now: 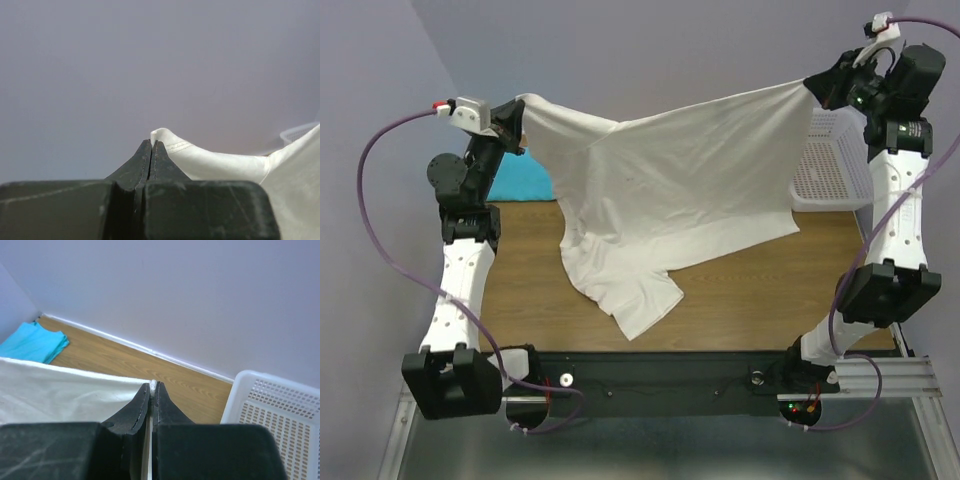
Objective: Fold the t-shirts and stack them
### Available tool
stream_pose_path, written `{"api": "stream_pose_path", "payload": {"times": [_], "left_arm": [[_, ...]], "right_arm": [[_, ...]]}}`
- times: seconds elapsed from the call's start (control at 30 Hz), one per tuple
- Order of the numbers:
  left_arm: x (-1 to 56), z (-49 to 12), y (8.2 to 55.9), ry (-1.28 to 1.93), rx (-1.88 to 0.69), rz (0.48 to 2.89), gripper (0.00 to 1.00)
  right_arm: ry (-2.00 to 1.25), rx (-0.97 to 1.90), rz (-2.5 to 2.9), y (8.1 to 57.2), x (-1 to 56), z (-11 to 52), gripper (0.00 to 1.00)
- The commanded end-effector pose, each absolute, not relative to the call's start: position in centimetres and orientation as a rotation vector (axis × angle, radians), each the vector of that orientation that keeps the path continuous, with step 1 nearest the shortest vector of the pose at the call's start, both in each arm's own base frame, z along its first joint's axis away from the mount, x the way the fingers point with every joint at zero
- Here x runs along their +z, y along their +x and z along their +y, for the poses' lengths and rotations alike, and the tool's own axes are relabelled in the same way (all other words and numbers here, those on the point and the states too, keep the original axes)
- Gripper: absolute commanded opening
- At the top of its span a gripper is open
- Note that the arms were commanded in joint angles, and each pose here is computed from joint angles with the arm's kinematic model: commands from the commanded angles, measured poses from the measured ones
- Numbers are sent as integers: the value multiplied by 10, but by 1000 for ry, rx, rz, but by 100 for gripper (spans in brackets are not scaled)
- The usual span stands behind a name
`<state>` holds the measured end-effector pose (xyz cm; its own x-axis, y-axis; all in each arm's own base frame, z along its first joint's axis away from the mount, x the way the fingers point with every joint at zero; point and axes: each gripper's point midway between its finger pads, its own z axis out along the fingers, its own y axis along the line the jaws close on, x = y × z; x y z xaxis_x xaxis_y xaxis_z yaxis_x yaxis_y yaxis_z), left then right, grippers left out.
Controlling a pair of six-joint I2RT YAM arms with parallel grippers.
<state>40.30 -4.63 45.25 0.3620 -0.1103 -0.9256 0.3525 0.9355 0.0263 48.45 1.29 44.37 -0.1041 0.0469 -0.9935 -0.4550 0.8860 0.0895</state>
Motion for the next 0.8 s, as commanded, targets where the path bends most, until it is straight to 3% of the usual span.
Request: {"api": "stream_pose_path", "payload": {"times": [0.0, 0.13, 0.37, 0.6, 0.77], "left_arm": [[534, -42, 342, 235, -238, 888, 0], [578, -33, 299, 184, -187, 756, 0], [671, -20, 190, 103, -116, 461, 0], [728, -19, 94, 84, -90, 241, 0], [751, -18, 44, 71, -88, 130, 0]], "right_arm": [[-368, 405, 1462, 451, 510, 20, 1], [-350, 356, 1355, 423, 568, 19, 1], [-302, 186, 1031, 324, 700, 21, 0], [-213, 38, 800, 228, 767, 16, 0], [-180, -17, 724, 190, 784, 15, 1]]}}
